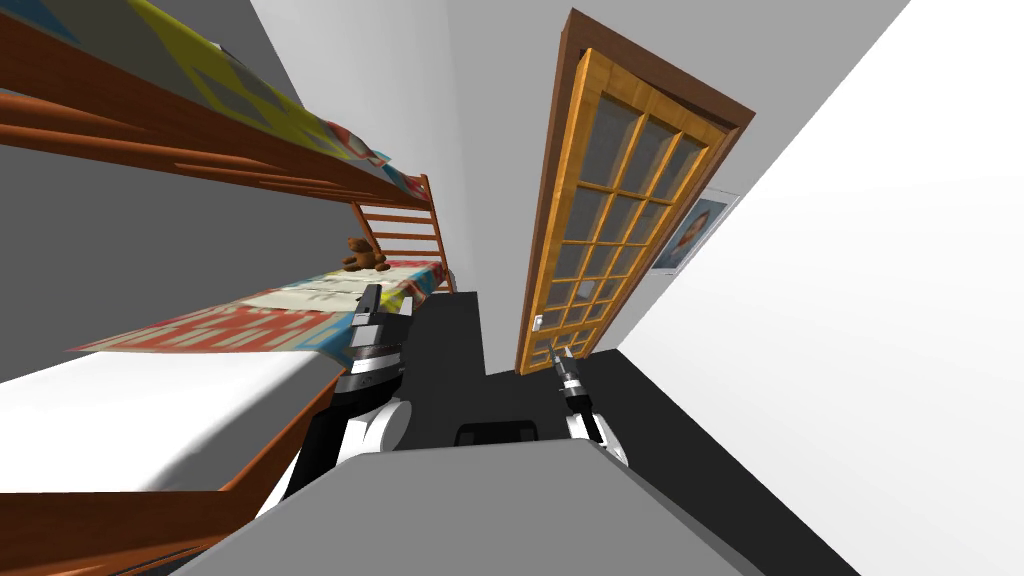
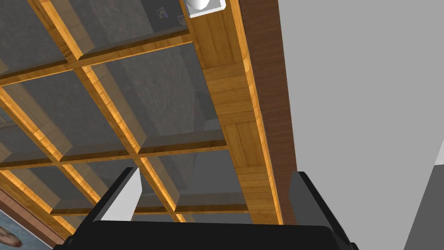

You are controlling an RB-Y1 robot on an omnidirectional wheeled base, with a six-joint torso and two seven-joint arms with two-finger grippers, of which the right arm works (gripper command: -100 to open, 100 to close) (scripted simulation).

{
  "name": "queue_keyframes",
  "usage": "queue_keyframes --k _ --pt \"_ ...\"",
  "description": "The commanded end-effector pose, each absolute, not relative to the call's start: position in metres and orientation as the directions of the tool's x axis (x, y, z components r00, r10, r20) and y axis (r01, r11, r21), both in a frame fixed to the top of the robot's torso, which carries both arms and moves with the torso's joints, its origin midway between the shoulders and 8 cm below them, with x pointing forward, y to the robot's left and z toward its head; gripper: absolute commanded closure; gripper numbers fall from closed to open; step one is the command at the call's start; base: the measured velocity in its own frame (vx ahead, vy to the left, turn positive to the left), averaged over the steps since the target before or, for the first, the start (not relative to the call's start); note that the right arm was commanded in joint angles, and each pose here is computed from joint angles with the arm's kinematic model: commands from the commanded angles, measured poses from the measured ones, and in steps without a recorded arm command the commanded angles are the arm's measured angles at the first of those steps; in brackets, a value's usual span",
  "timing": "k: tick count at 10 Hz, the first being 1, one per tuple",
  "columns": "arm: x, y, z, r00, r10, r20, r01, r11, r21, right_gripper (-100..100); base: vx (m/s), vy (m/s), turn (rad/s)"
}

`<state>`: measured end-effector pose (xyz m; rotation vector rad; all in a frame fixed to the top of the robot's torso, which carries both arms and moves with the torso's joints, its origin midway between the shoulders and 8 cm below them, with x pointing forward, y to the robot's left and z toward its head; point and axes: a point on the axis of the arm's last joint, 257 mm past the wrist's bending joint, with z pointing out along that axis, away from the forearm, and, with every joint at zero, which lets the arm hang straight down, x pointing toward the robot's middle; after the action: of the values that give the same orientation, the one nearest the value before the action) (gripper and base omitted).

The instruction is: Pull the door open

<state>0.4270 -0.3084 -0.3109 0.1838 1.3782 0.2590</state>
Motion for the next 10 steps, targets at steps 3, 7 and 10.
queue_keyframes --k 3,7,10 --pt "0.424 -0.312 -0.335 0.130 0.212 -0.969 -0.052 0.977 0.207 -100 0.091 -0.034 0.101" --pt "0.421 -0.315 -0.357 0.089 0.142 -0.986 -0.037 0.990 0.139 -100 0.081 -0.028 0.083" --pt "0.417 -0.317 -0.375 0.053 0.084 -0.995 -0.029 0.996 0.082 -100 0.080 -0.043 0.090"
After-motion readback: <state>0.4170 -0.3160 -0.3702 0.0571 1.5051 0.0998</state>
